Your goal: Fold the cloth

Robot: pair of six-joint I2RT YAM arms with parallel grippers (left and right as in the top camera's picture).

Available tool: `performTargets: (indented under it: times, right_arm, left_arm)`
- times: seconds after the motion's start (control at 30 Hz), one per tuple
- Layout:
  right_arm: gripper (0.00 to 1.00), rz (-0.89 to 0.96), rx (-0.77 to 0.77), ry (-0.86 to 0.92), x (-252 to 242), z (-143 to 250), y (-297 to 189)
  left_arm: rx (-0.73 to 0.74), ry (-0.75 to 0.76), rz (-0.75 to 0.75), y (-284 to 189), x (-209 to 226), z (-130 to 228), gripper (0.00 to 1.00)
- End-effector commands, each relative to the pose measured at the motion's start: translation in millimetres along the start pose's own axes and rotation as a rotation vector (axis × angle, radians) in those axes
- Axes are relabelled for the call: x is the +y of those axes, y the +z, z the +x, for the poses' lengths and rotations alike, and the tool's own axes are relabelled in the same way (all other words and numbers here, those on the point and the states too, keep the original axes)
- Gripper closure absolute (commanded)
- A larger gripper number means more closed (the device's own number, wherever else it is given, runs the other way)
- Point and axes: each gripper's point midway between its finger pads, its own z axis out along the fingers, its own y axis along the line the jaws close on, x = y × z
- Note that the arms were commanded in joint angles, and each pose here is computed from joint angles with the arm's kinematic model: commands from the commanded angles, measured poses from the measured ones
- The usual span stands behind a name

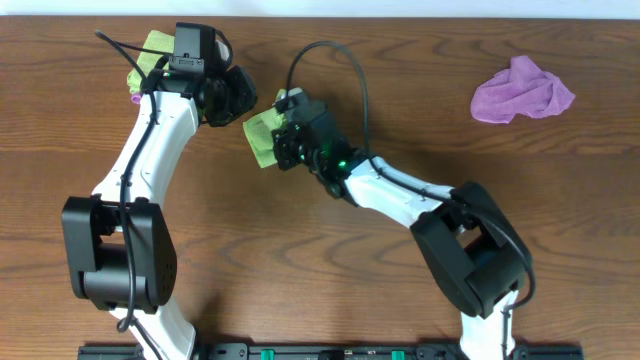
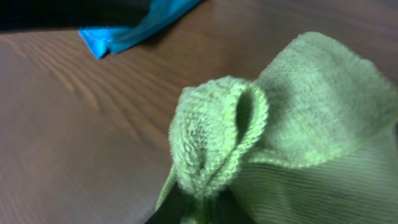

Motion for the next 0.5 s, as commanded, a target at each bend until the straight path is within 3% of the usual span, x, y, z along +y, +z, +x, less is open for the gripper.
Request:
performTargets:
  times: [0.0, 0.13, 0.27, 0.47]
  right_arm:
    - [0.72, -0.024, -0.002, -0.07, 17.5, 0.0, 5.0]
    - [0.56, -0.06, -0.018, -0.095, 36.8, -4.6, 5.1]
    - [0.53, -0.113, -0.04, -0.104, 53.4, -18.3, 2.5]
    - [0.46, -0.064, -0.086, -0.098, 49.3, -49.5, -17.8]
  left_arm:
    - [-0.037, 0.013, 0.015, -17.3, -5.2, -10.1, 0.94]
    - [-0.066, 0.0, 0.019, -29.7, -1.7, -18.4, 0.94]
    - [-0.092, -0.017, 0.019, -42.2, 4.0, -26.5, 0.94]
    - [-0.079, -0.06, 0.011, -52.9, 17.7, -27.7, 0.81]
